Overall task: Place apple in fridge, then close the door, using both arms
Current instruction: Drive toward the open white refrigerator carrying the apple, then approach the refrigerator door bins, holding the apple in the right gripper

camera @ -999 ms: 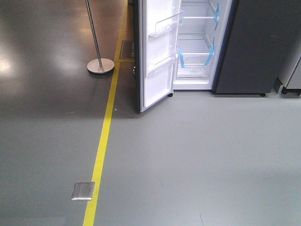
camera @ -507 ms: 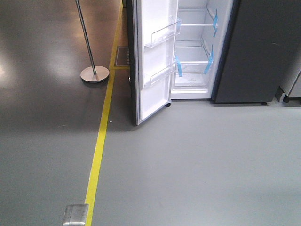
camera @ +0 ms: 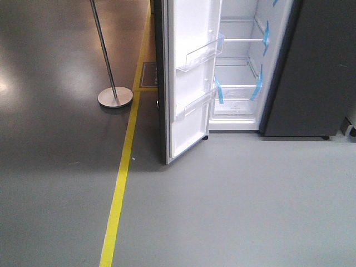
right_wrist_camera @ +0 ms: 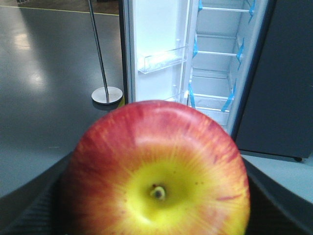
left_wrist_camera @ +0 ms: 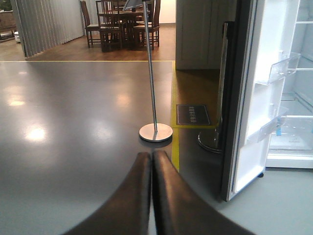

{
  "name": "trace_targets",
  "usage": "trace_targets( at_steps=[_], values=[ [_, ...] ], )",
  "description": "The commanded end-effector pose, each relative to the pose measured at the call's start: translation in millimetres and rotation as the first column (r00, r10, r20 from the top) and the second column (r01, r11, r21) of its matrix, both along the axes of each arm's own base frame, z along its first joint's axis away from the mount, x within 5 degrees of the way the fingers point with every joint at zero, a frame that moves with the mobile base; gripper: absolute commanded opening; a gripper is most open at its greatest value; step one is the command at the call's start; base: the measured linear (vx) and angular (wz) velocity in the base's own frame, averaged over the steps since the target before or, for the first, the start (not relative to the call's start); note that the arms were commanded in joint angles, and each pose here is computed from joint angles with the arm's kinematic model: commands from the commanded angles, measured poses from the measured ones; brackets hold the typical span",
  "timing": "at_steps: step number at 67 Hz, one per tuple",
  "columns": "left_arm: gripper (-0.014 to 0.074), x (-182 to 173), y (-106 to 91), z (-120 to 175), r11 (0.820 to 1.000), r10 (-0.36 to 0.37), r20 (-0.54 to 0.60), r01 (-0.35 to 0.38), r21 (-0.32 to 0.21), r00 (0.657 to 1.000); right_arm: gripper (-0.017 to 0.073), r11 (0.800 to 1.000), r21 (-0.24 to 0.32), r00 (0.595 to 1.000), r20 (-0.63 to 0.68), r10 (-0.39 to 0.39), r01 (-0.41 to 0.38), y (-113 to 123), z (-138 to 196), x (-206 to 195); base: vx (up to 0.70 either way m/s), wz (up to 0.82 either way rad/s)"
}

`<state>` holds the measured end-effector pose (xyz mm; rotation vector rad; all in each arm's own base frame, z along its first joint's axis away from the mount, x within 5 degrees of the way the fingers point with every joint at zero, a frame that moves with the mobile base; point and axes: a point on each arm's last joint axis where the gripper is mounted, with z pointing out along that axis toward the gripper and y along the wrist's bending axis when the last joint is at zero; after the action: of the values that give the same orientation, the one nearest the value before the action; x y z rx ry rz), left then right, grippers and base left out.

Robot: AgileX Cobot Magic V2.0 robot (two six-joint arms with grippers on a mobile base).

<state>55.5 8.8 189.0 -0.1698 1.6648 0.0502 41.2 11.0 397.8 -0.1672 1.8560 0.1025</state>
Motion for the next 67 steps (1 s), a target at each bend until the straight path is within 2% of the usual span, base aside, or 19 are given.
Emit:
trace_targets(
  at_steps=[1, 67],
  values=[
    [-0.0008, 0.2, -1.5, 1.7, 1.000, -0.018, 0.067, 0.018, 0.003, 0.998, 0.0150, 1.000, 0.005, 0.995, 0.096, -0.007, 0.006, -0.4, 13.6, 2.2, 0.26, 0.06],
    [-0.0008, 0.2, -1.5, 1.7, 1.000, -0.018, 0.067, 0.018, 0.003, 0.998, 0.0150, 1.000, 0.005, 0.995, 0.095, -0.007, 0.006, -0.4, 13.5, 2.2, 0.26, -0.03]
  ],
)
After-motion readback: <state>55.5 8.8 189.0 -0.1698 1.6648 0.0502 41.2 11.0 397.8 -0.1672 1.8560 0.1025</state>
